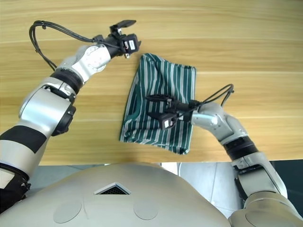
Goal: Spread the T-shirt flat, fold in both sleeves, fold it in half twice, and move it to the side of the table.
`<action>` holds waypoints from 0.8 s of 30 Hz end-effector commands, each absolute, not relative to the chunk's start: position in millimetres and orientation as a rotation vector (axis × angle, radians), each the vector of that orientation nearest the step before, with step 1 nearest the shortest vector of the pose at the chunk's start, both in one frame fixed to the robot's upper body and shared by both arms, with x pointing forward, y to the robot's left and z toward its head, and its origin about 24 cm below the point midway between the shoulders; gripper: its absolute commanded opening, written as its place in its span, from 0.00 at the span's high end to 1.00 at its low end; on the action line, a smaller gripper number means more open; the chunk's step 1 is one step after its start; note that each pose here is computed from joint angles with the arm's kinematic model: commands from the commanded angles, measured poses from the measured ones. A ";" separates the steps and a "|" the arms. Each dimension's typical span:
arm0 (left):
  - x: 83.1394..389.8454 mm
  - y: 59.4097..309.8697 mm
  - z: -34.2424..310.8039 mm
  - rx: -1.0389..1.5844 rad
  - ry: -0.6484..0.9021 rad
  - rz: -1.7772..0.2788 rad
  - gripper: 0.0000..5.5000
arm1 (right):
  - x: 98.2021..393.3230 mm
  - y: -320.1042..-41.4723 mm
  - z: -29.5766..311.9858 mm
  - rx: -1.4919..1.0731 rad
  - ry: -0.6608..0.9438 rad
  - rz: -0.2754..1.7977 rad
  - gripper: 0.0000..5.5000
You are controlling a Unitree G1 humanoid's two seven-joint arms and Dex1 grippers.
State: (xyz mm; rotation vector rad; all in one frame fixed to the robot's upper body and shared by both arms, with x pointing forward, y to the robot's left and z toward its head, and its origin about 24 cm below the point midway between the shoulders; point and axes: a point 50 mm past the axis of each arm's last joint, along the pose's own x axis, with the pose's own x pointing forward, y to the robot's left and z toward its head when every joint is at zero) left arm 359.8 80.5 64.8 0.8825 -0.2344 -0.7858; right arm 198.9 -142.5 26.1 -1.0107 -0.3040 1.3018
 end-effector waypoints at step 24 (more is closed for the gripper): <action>261.2 132.2 1.7 1.012 -0.283 -1.148 0.41 | 290.8 -201.0 54.2 -1.181 -0.251 0.768 0.39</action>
